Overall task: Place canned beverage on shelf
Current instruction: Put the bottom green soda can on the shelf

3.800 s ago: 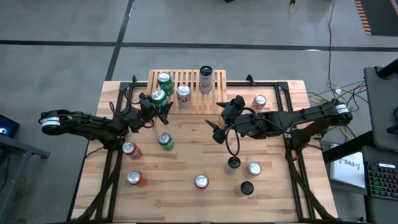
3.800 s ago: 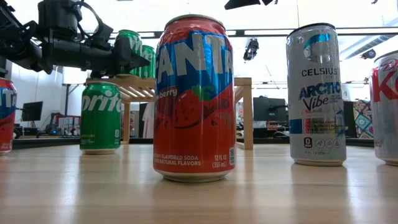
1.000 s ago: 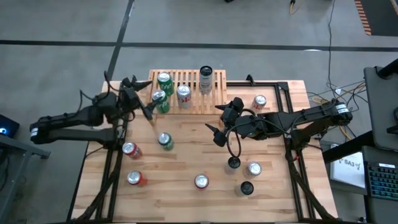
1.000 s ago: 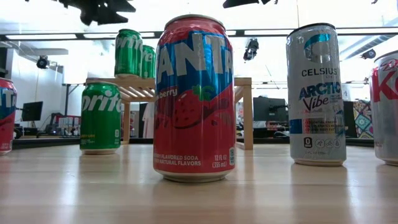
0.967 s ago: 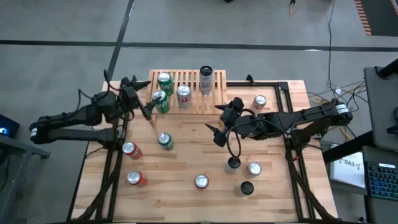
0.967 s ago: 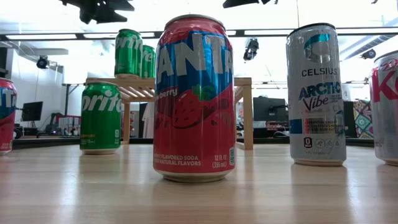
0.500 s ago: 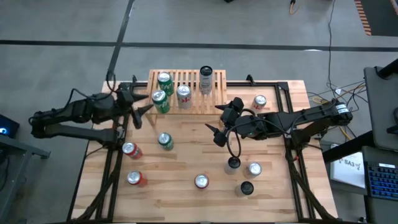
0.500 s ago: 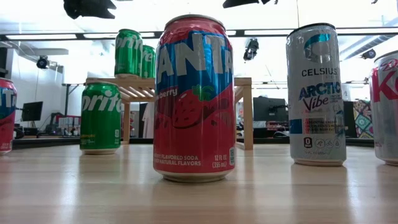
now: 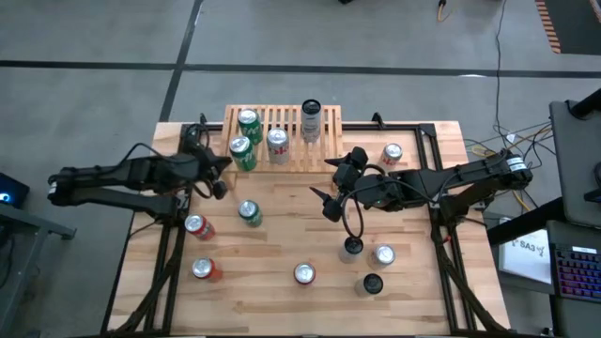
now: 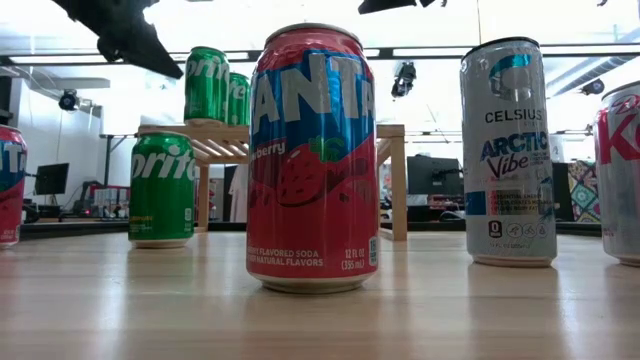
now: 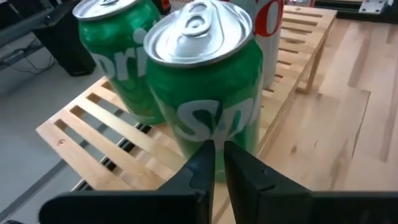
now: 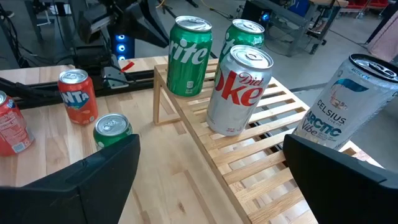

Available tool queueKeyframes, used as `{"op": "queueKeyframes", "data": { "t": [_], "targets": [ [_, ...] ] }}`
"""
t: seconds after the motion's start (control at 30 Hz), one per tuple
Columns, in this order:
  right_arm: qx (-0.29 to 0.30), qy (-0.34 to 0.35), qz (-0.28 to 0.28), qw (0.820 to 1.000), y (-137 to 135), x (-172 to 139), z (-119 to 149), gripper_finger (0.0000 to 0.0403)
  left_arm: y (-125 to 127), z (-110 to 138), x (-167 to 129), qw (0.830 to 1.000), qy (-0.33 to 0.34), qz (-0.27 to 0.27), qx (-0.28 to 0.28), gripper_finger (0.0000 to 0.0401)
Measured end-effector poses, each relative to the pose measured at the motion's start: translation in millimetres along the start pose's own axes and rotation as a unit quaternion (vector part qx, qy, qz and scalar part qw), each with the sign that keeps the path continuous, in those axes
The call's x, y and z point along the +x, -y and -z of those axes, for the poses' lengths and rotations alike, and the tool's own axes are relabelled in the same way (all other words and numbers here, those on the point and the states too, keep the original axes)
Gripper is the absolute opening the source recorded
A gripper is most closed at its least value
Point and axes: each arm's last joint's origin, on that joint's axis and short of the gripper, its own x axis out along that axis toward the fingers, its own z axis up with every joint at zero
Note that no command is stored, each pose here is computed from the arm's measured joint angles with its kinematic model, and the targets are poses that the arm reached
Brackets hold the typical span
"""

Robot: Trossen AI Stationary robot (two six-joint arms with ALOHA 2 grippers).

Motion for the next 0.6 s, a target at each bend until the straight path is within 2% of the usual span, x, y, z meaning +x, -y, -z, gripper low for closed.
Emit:
{"op": "queueKeyframes", "data": {
  "t": [0.17, 0.4, 0.6],
  "targets": [
    [-0.001, 0.0, 0.0, 1.0, 0, 0, 0, 0.0384, 4, 0, 7, 1.0, 0.012, 0.0, -0.005, 0.0003],
    [-0.005, -0.001, 0.0, 1.0, 0, 0, 0, 0.0384, 10, -4, 14, 1.0, 0.024, -0.003, 0.001, 0.0001],
    [-0.006, -0.003, 0.001, 1.0, 0, 0, 1, 0.0384, 13, -5, 22, 0.999, 0.02, -0.041, 0.008, 0.0]
  ]
}}
